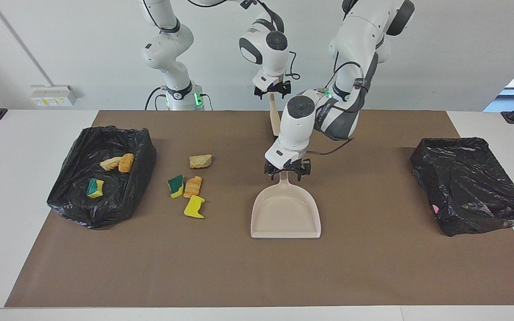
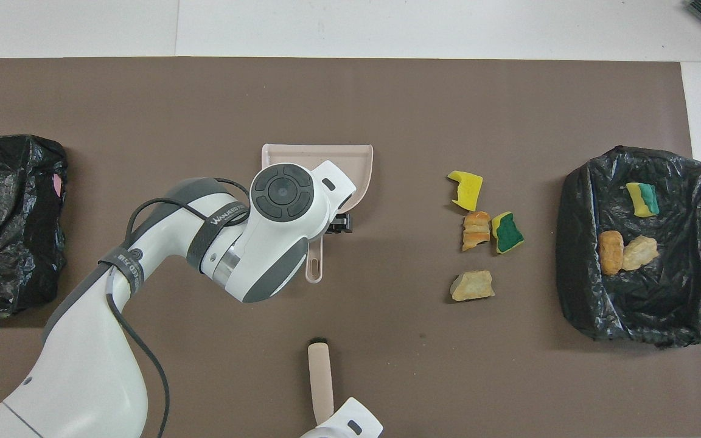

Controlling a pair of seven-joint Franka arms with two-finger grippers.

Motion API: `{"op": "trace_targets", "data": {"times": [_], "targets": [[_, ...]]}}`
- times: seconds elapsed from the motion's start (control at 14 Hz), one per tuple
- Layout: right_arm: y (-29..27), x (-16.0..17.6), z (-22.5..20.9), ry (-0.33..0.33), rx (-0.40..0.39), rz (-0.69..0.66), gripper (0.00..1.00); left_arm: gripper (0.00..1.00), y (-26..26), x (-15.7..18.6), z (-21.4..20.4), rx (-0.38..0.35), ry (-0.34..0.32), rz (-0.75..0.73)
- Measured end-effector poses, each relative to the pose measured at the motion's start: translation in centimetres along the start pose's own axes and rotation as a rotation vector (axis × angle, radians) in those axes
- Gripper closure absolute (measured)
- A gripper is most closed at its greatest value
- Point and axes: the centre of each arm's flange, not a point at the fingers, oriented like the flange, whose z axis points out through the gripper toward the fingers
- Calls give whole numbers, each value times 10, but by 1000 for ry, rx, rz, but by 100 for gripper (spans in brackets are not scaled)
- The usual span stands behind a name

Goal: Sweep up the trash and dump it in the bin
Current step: 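Grasp the dustpan with the left gripper while the right gripper takes the brush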

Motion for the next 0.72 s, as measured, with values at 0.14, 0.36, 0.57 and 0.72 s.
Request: {"op": "trace_targets", "data": {"times": [0.14,0.36,0.57,0.72], "targets": [[1,-3,7,-8,0,3,0,2,0,0,0,0,0,0],[-4,-14,12,-13,-8,-4,21,10,0,0,0,0,0,0],[-4,-15,13,-14,-9,-4,55,28,0,0,0,1,0,0],[-4,-15,13,-15,-9,-2,74,55,0,0,0,1,-1,1]]}}
